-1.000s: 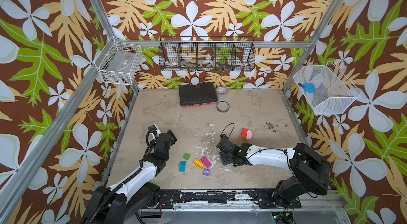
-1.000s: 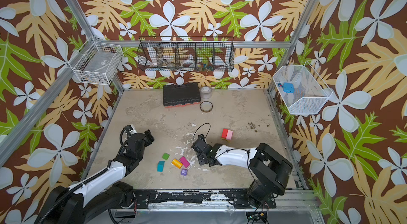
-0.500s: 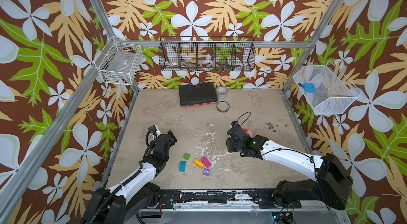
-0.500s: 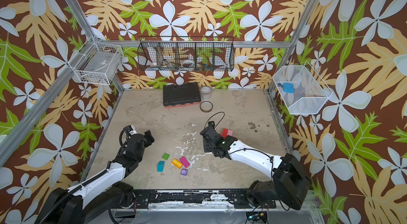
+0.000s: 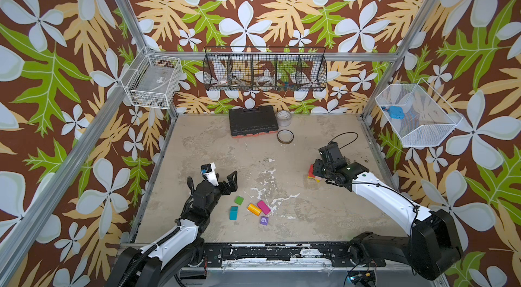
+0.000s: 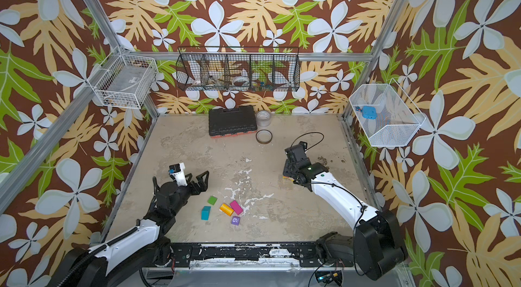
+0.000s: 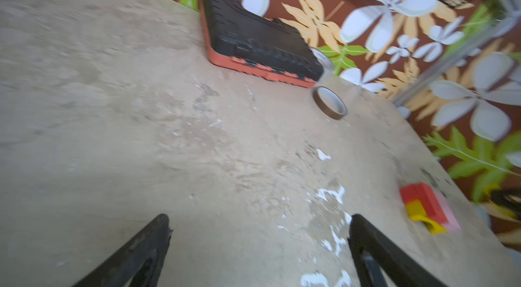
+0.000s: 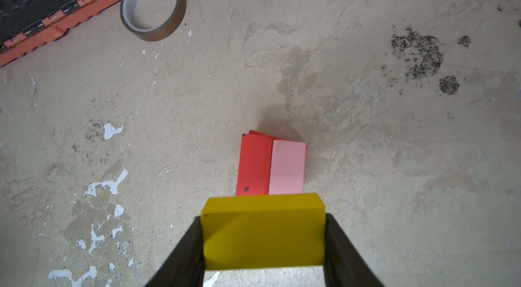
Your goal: Build the wood block tower
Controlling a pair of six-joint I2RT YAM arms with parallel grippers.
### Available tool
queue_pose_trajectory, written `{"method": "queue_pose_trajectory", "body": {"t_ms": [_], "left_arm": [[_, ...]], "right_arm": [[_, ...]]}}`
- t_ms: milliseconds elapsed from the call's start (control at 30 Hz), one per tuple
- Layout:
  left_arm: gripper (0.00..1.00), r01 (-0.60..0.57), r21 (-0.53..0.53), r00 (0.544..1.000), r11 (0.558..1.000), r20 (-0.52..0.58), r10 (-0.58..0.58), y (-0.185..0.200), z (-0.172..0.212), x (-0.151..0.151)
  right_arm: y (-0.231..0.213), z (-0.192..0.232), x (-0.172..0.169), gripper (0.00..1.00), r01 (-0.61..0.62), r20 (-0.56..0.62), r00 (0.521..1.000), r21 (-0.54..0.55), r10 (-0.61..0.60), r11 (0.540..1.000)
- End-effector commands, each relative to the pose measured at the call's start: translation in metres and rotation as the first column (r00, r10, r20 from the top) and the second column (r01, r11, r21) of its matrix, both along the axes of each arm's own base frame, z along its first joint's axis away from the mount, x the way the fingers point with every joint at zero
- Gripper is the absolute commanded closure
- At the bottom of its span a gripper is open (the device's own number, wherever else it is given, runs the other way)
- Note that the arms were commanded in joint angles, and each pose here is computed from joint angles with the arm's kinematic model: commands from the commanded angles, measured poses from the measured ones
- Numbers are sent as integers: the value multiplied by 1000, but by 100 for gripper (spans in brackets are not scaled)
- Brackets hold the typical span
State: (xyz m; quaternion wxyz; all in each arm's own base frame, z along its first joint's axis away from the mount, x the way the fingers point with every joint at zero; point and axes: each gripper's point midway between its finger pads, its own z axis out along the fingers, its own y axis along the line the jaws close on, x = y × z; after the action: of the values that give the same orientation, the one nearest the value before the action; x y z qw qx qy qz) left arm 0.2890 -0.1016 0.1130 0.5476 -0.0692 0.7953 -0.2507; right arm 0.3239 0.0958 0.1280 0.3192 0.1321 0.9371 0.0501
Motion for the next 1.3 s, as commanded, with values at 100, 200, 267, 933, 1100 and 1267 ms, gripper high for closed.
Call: {"method": "queue_pose_trajectory", "body": {"t_ms": [100, 200, 267, 933, 1100, 1267], "left_arm": [[0, 66, -45, 997, 997, 38, -65, -15, 22, 9], [0, 137, -111, 990, 984, 43, -133, -19, 24, 6], [0, 154, -205, 988, 967, 47, -147, -8, 25, 7], [0, 146, -264, 989, 953, 35, -142, 3, 19, 7], [0, 144, -261, 990, 955, 37, -139, 3, 19, 7], [0, 143, -261, 990, 955, 36, -138, 3, 19, 7]], "right_arm": [[-8, -2, 11, 74, 50, -13, 999, 38, -49, 998], [-11, -6, 15, 76, 76, -32, 997, 58, -74, 995], [-10, -11, 18, 76, 81, -51, 996, 58, -78, 995], [-5, -38, 40, 63, 82, -122, 989, 11, -80, 997], [-6, -42, 38, 59, 84, -129, 988, 8, -83, 996], [-6, -46, 35, 57, 85, -135, 987, 14, -82, 996]]}}
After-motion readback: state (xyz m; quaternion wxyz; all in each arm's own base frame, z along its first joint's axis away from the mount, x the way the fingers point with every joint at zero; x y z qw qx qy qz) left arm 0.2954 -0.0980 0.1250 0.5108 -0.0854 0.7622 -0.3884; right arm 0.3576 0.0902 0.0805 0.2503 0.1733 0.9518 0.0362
